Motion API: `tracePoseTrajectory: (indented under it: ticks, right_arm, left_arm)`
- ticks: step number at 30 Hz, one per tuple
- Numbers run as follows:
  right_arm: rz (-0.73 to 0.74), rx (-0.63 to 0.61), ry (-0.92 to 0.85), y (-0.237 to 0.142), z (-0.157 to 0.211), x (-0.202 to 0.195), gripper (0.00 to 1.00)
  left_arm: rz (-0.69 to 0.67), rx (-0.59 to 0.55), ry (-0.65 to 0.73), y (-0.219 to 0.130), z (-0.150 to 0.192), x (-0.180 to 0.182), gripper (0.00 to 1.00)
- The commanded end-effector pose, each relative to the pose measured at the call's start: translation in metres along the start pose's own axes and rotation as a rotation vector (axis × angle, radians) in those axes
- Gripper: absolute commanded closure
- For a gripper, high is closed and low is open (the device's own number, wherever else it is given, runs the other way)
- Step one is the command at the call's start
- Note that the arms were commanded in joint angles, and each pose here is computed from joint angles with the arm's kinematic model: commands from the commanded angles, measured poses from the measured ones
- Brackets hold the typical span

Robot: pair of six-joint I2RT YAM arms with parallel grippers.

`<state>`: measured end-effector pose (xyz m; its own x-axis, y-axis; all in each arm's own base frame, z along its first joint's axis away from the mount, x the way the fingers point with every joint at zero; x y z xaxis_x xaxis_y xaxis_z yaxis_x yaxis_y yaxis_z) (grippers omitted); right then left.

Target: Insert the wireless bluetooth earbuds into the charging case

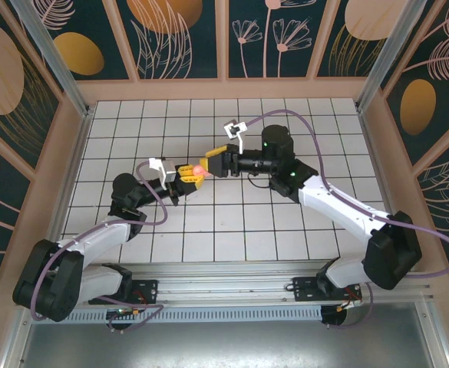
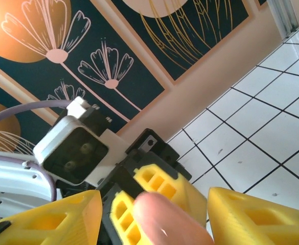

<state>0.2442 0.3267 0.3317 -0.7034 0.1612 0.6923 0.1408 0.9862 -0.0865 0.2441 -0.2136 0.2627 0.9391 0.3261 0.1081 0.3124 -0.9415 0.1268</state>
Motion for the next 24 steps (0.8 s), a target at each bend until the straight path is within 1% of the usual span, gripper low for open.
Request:
tracePoseTrajectory:
  ticks: [1,4,6,8,11,13,15,16,17,19,24]
  right_arm:
    - [-0.061,-0.082,-0.064,-0.021,-0.014,0.025,0.45]
    - [-0.022,-0.114,-0.053,-0.030,-0.013,0.018,0.45]
    - [0.046,-0.139,-0.021,-0.034,-0.013,0.005,0.45]
    - [0.177,-0.180,0.035,-0.040,-0.016,-0.017,0.45]
    - [0.435,-0.254,0.177,-0.061,-0.015,-0.065,0.46]
    - [0.595,-0.291,0.279,-0.079,-0.008,-0.095,0.46]
    - [0.680,-0.309,0.335,-0.092,0.001,-0.111,0.46]
    - [0.706,-0.316,0.349,-0.096,0.006,-0.115,0.46]
    - [0.745,-0.345,0.370,-0.109,0.007,-0.126,0.46]
    - [0.780,-0.372,0.400,-0.121,0.015,-0.135,0.46]
    - [0.825,-0.415,0.457,-0.145,0.034,-0.152,0.46]
  left_arm:
    - [-0.017,0.015,0.011,0.003,-0.002,0.006,0.85]
    - [-0.015,0.025,-0.005,0.004,0.001,0.007,0.86]
    - [-0.030,0.038,-0.023,0.005,0.004,0.010,0.85]
    - [-0.053,0.056,-0.056,0.007,0.007,0.015,0.85]
    - [-0.053,0.076,-0.134,0.010,0.013,0.019,0.85]
    - [-0.101,0.105,-0.237,0.013,0.022,0.028,0.85]
    - [-0.184,0.147,-0.378,0.015,0.035,0.041,0.85]
    - [-0.213,0.167,-0.461,0.017,0.042,0.046,0.85]
    - [-0.225,0.180,-0.523,0.019,0.047,0.049,0.85]
    - [-0.233,0.208,-0.651,0.025,0.058,0.048,0.85]
    - [-0.269,0.321,-0.808,0.051,0.083,0.035,0.84]
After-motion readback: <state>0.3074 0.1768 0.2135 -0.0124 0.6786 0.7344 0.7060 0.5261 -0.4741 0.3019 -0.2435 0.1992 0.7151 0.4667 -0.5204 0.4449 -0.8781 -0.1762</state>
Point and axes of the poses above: each hand's point on the last joint's axis, 136 mm out from that joint toward the fingers, its own y axis out along the fingers, its own x axis along the line the jaws close on, z = x × y, the point moved 3 cm from there along -y, back along the fingers, and after that the axes turned 8 degrees about y, right-handed, at the moved point
